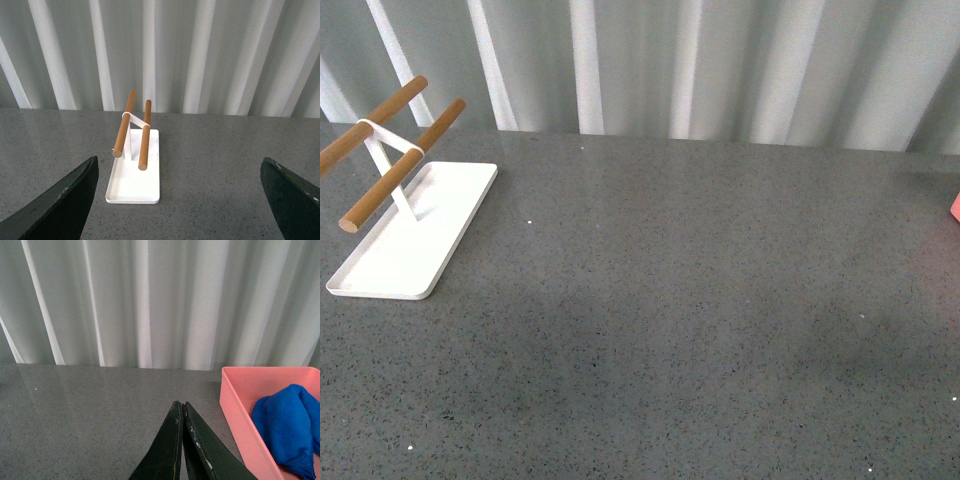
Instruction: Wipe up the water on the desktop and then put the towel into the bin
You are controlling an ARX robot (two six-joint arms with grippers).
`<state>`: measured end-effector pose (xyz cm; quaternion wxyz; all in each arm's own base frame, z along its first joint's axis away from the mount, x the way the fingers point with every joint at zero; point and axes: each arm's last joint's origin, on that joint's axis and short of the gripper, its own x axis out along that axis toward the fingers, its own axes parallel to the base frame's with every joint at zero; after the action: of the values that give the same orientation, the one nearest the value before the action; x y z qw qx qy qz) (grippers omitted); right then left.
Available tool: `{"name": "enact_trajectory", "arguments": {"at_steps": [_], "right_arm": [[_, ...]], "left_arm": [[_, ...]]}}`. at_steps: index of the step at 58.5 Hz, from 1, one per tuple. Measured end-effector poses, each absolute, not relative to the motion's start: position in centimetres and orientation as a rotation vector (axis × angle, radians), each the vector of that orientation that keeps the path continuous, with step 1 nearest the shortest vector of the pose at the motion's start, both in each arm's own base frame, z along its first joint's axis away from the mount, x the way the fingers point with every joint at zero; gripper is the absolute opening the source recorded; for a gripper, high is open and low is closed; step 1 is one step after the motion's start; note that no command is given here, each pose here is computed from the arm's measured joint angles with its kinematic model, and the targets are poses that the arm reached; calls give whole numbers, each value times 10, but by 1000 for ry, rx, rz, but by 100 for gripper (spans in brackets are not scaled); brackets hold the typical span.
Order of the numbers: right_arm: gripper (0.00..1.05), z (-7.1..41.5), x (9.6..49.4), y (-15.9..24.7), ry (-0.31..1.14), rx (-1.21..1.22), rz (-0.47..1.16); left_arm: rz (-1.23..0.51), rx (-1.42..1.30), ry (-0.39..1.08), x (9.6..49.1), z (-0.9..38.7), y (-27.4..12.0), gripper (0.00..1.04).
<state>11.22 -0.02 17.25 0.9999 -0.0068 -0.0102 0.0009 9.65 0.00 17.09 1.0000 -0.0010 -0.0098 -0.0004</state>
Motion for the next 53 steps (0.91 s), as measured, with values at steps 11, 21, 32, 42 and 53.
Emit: {"name": "enact_trajectory", "arguments": {"at_steps": [11,21,32,42,53], "right_arm": [[3,172,108,0,-20,-13,2],[3,170,97,0,-18,-11,1],[20,169,97,0,-14,-11,1],[53,169,97,0,-14,-11,1],[86,169,97,0,-14,-11,1]], "left_arm": [[-1,-2,-20,96,171,0,98],[-1,-2,-20,96,171,0,98],[0,-2,-20,96,171,0,98],[0,-2,-20,96,171,0,98],[-1,-2,-20,96,171,0,98]]}}
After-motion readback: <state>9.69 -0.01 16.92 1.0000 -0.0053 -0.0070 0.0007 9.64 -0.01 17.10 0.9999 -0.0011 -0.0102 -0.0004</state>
